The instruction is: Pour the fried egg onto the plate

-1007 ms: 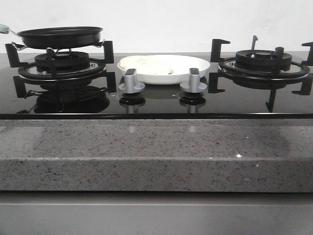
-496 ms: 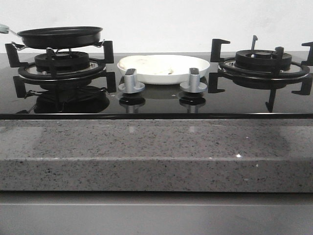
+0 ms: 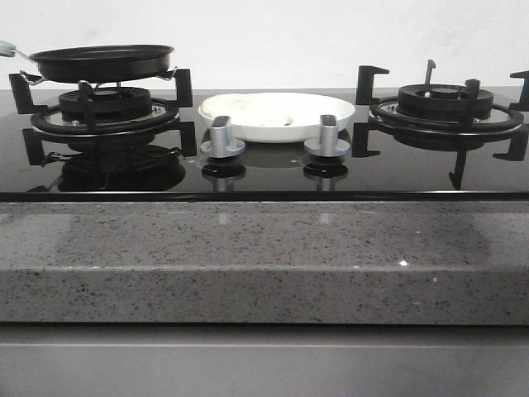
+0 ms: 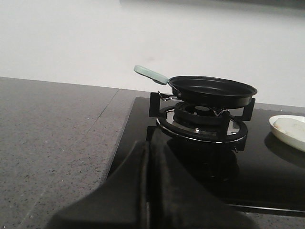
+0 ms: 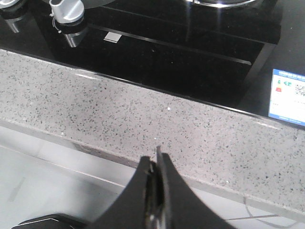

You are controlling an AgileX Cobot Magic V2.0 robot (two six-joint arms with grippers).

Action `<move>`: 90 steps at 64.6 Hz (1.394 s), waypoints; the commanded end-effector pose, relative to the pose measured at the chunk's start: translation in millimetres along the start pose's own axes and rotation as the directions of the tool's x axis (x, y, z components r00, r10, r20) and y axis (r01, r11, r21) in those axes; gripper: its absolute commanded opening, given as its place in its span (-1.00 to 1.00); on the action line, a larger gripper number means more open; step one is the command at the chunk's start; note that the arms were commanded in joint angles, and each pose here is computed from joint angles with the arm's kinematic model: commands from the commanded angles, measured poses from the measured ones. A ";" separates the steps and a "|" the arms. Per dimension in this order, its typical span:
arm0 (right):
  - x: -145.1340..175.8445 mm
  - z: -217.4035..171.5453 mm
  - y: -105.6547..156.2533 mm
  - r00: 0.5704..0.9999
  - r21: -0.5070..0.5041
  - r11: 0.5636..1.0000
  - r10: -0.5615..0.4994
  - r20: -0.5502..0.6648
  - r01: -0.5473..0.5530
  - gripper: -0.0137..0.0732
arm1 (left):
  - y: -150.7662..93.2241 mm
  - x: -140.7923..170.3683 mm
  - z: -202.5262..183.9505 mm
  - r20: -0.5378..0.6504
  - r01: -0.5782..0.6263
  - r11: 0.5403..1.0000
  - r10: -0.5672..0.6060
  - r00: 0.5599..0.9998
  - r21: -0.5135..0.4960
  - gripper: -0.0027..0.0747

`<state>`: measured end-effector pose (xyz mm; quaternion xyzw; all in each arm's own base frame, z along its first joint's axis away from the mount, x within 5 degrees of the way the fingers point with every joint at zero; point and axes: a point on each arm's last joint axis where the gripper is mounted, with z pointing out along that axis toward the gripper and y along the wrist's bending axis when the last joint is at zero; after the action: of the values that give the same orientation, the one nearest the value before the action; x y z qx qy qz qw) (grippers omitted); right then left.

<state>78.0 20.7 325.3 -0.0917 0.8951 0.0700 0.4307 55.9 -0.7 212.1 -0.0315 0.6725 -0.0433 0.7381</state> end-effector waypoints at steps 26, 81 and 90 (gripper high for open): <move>-11.6 -4.9 -1.4 0.996 0.020 1.000 -0.023 0.087 0.022 -0.84 | -0.2 -5.0 -1.4 0.079 0.008 1.000 -0.008 0.997 0.005 -0.98; 99.9 38.7 -22.2 0.744 0.246 0.957 -0.052 0.666 -0.153 -0.84 | -0.2 -5.0 -1.4 0.079 0.008 1.000 -0.008 0.997 0.005 -0.98; 110.0 51.0 -24.0 0.723 0.246 0.957 -0.061 0.688 -0.153 -0.84 | -0.2 -5.0 -1.4 0.079 0.008 1.000 -0.008 0.997 0.005 -0.98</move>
<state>55.9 -3.5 196.1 0.0271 0.7278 -0.0164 0.6851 55.9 -0.7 211.6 -0.0318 0.6748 -0.0436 0.7360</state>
